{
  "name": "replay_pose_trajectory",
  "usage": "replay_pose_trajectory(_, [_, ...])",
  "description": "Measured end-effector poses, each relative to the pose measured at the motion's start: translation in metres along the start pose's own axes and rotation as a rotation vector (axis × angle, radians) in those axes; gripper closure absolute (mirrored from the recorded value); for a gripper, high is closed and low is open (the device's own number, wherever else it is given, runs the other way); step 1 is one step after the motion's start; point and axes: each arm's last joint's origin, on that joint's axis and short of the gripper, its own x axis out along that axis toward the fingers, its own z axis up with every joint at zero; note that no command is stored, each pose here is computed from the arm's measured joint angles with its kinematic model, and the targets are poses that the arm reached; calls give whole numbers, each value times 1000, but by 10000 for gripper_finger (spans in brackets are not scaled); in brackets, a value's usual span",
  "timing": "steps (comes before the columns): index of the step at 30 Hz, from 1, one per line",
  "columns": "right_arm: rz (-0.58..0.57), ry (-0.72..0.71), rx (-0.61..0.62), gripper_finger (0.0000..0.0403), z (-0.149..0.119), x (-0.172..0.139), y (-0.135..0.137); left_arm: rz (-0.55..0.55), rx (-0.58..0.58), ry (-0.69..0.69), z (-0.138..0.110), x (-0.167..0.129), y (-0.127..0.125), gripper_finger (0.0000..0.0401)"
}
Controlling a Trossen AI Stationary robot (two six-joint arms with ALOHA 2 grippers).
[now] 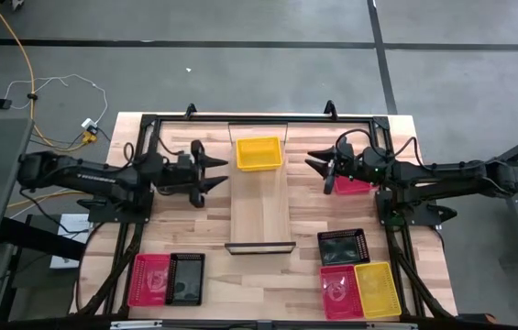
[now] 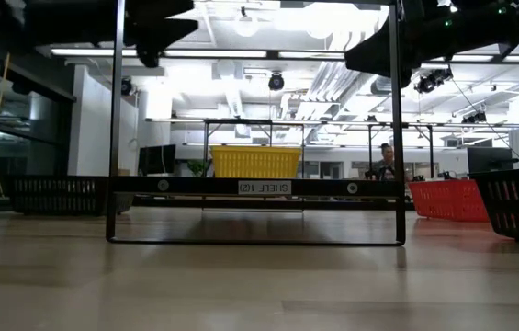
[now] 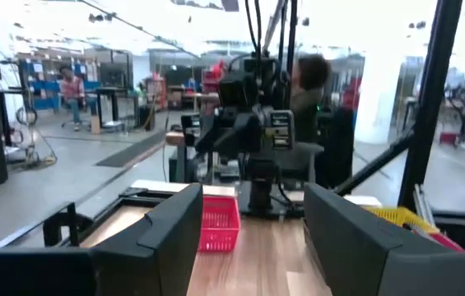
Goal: Stack baskets on shelf by color
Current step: Stack the yellow bin on the yellow bin on the shelf
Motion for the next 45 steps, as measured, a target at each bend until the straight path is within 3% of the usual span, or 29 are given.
replay_pose_trajectory(3, [53, 3, 30, 252, 0, 0, 2, 16, -24, -10, -3, -5, 1, 199])
replay_pose_trajectory(6, [185, 56, 105, 236, 12, 1, 9, 18, -41, -2, -4, -6, 1, 199])
replay_pose_trajectory(8, [266, 154, 146, 233, 23, -1, 18, 14, -50, -1, -5, -6, 0, 199])
replay_pose_trajectory(11, [290, 404, 173, 234, 36, -10, 35, 8, -59, 16, -7, -4, -1, 199])
replay_pose_trajectory(17, [156, 937, 343, 235, 44, -36, 69, -23, -70, 38, -11, -3, -7, 199])
replay_pose_trajectory(26, [-130, 1426, 532, 236, 15, -72, 123, -53, -74, 32, -11, -3, -13, 199])
replay_pose_trajectory(31, [-202, 1531, 474, 236, -5, -88, 151, -55, -74, 31, -11, -3, -14, 199])
replay_pose_trajectory(45, [-178, 1730, 34, 236, -69, -109, 196, -54, -75, 31, -11, -3, -14, 199])
